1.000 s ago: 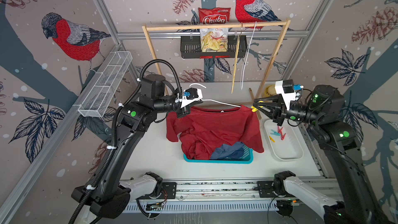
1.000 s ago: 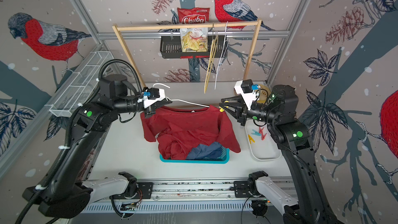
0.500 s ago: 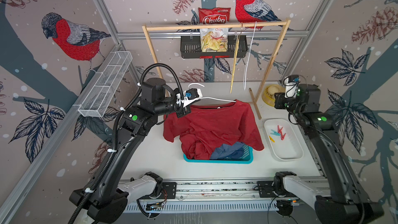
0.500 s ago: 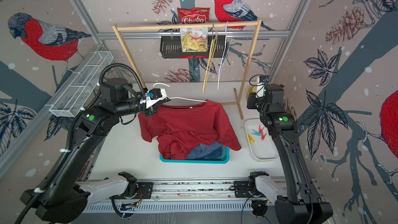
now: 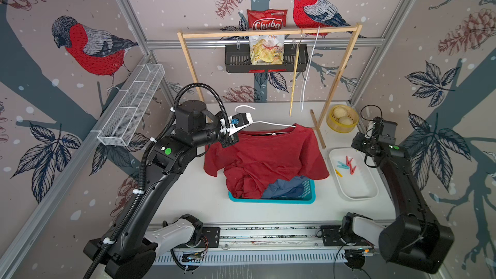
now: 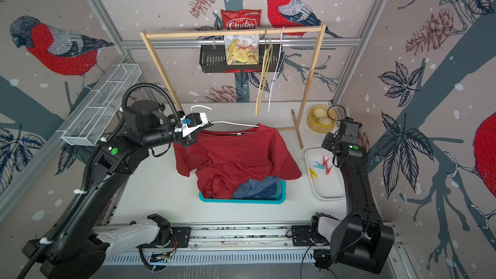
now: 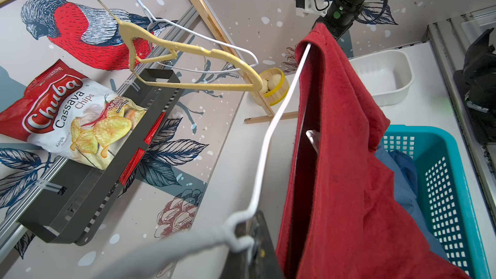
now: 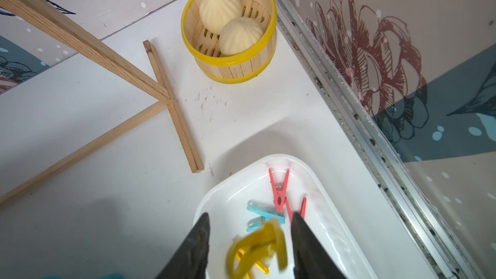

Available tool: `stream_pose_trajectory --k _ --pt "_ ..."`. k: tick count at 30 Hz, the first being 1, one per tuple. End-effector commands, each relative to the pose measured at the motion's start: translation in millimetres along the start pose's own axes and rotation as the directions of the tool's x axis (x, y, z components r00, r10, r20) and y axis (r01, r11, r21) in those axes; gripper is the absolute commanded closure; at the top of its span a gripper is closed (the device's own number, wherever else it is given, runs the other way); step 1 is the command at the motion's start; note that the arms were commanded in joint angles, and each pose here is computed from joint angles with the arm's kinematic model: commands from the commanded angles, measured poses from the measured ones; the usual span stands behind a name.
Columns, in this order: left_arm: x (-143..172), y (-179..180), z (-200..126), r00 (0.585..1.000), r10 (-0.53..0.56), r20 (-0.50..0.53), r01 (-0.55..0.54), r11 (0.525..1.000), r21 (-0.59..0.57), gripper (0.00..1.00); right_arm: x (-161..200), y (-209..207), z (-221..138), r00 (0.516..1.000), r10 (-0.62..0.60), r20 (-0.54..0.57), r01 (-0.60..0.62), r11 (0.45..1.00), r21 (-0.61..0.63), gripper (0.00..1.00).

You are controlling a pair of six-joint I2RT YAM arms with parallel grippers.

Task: Remove the clothespins securing t-shirts to the hanger
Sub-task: Place the clothespin in the storage box, then adjust the hanger.

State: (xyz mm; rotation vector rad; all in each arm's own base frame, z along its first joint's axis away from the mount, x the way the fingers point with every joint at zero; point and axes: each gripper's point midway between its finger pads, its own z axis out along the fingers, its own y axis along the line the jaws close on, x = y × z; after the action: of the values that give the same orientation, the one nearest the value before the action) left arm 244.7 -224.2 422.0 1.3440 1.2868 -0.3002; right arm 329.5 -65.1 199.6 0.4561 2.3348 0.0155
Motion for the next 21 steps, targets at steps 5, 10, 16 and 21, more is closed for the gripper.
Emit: stream_pose_trajectory --k 5,10,16,21 --pt "-25.9 10.1 -8.7 0.994 0.063 0.095 -0.058 0.997 -0.051 1.0 -1.6 3.7 -5.9 1.0 0.012 0.004 -0.012 1.0 -0.022 0.46" --pt "-26.6 8.8 -7.2 0.994 0.049 0.102 -0.045 0.998 -0.039 1.0 -25.1 34.0 -39.1 0.997 -0.008 0.08 0.022 0.985 -0.171 0.47" --pt "-33.5 7.1 1.3 0.992 0.02 0.122 -0.02 1.0 0.001 1.0 -75.4 130.6 -158.4 0.901 -0.096 0.424 0.292 0.856 -0.427 0.47" --pt "-52.1 -6.9 15.0 0.988 0.019 0.151 -0.031 0.996 0.08 1.0 -81.0 198.5 -256.3 0.805 -0.111 0.583 0.49 0.677 -0.549 0.49"
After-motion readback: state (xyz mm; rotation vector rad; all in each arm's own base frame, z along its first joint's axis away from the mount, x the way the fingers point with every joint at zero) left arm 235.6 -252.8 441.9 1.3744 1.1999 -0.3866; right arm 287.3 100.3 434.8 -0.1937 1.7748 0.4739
